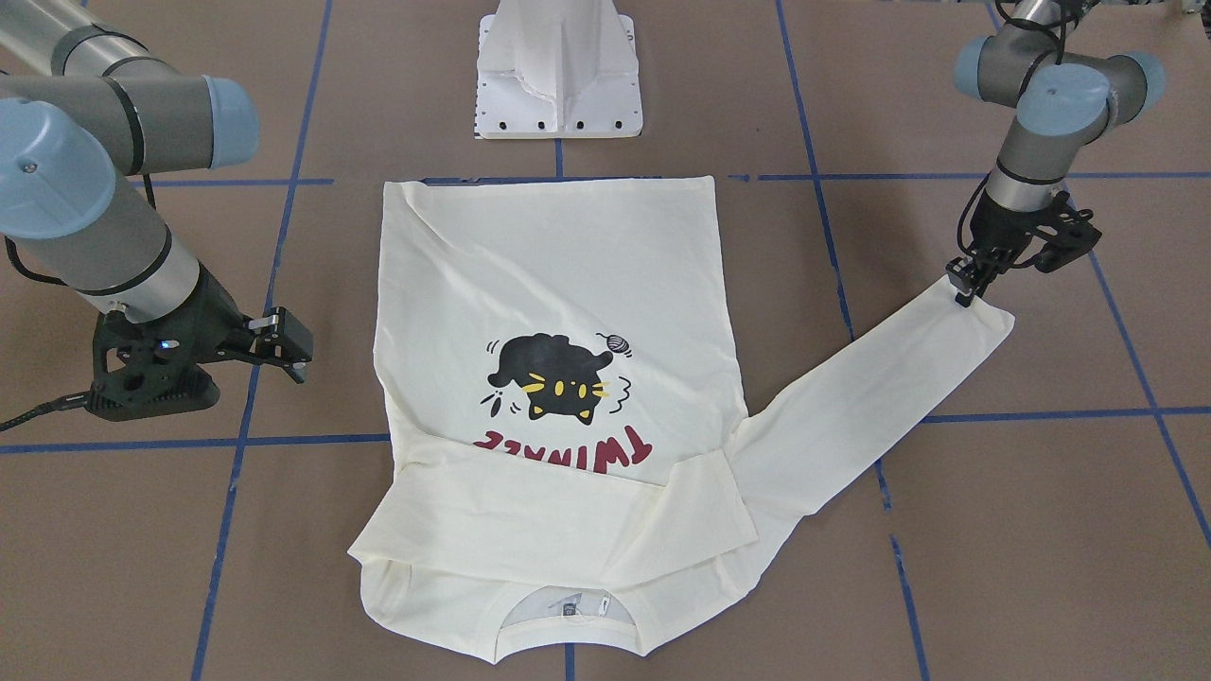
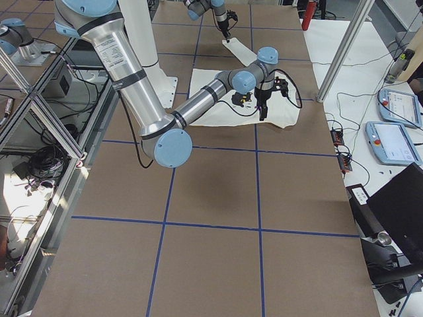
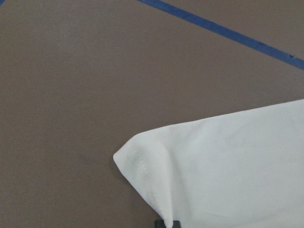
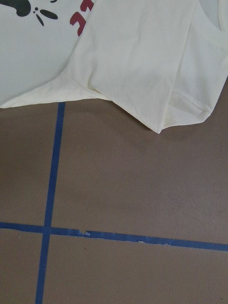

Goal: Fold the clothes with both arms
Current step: 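Grasp the cuff of the sleeve nearest the left gripper, then fold the grasped sleeve with the left gripper across the shirt toward the collar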

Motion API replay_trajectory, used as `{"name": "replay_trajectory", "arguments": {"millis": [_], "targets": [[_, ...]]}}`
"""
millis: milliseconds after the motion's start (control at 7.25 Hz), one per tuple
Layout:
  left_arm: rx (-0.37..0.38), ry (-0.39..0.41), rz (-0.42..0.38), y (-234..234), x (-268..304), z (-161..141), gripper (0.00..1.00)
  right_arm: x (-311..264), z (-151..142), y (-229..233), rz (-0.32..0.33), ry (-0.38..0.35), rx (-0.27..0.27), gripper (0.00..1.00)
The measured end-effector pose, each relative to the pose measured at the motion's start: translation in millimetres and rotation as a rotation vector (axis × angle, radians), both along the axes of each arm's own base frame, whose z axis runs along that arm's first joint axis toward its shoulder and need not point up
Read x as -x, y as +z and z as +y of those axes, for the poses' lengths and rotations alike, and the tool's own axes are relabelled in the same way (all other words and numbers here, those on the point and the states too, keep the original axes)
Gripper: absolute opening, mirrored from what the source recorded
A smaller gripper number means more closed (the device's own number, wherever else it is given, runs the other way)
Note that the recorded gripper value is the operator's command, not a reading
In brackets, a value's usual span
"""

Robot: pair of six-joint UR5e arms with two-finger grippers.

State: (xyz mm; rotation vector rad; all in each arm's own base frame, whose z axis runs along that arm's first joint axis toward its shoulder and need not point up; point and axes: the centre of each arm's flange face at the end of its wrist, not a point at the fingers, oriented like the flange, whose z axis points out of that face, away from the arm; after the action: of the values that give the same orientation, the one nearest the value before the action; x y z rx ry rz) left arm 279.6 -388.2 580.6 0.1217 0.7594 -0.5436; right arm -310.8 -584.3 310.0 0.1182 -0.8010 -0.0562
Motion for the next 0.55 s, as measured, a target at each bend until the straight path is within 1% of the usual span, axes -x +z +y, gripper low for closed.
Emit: {"name": "replay_trajectory", "arguments": {"millis": [276,414,552], "targets": [[-0.003,-0.001,0.008,-36,-4,-7,0.00,-4,3,8,0.005,0.002,0.009,1.00],[-0.014,-0.006,0.007,-67,-13,-25,0.00,-12,7,15,0.007,0.008,0.016,1.00],[-0.044,-0.013,-0.002,-110,-21,-58,0.00,-26,13,29,0.013,0.021,0.028,1.00]]}}
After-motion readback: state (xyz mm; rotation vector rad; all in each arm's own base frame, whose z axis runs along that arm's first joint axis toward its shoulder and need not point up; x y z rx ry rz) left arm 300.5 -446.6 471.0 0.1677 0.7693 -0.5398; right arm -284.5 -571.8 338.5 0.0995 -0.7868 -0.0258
